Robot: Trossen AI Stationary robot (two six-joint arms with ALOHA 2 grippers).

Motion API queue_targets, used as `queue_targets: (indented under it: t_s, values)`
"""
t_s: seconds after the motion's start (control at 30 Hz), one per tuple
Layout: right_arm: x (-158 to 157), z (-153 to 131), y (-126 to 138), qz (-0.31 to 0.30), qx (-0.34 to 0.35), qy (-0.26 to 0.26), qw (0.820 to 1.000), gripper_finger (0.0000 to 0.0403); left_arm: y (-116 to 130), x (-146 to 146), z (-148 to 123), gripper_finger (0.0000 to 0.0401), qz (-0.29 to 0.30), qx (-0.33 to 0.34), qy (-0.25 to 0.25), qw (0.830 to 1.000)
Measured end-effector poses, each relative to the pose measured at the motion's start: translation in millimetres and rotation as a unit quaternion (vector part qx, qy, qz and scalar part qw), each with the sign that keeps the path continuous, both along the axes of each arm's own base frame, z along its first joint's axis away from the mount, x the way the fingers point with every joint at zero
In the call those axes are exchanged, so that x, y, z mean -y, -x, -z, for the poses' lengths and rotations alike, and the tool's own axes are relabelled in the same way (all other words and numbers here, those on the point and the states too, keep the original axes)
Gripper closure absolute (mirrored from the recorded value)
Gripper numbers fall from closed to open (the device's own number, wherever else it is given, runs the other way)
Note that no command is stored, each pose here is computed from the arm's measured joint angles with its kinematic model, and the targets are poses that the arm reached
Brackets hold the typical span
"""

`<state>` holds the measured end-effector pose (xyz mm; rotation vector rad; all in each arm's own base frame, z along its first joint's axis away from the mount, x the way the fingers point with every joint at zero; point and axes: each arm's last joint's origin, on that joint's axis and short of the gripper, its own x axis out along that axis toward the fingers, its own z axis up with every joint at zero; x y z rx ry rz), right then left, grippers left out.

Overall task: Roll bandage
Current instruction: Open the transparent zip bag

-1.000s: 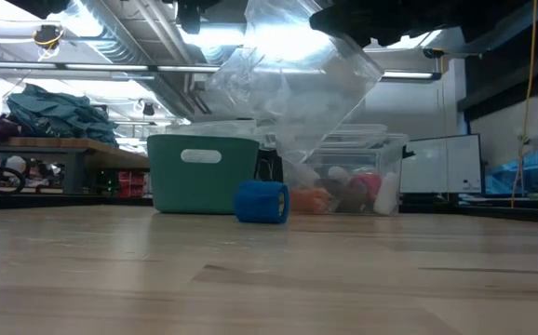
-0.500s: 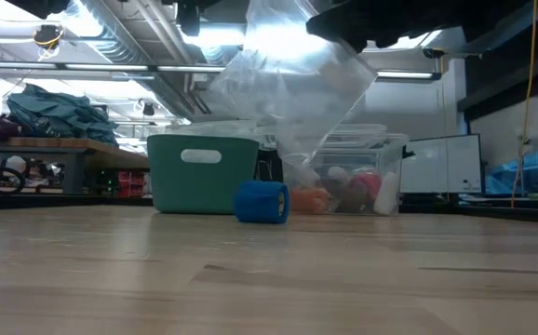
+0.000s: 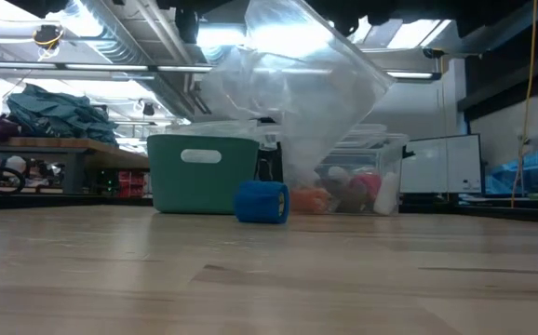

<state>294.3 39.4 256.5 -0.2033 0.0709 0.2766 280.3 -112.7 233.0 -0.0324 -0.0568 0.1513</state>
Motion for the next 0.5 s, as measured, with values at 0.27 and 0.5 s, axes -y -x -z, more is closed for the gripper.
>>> queue_targets:
  t_s: [0.27,0.5]
  values:
    - [-8,-2,1,-0.005,0.013,-0.001,1.0,0.0229,-4,-11,-1,0.0401,-0.02,0.006,0.003,1.0]
    - [-8,-4,1,0.015,0.021,0.0,1.0,0.0229,-11,-19,-8,0.0401,-0.01,0.017,0.008,1.0]
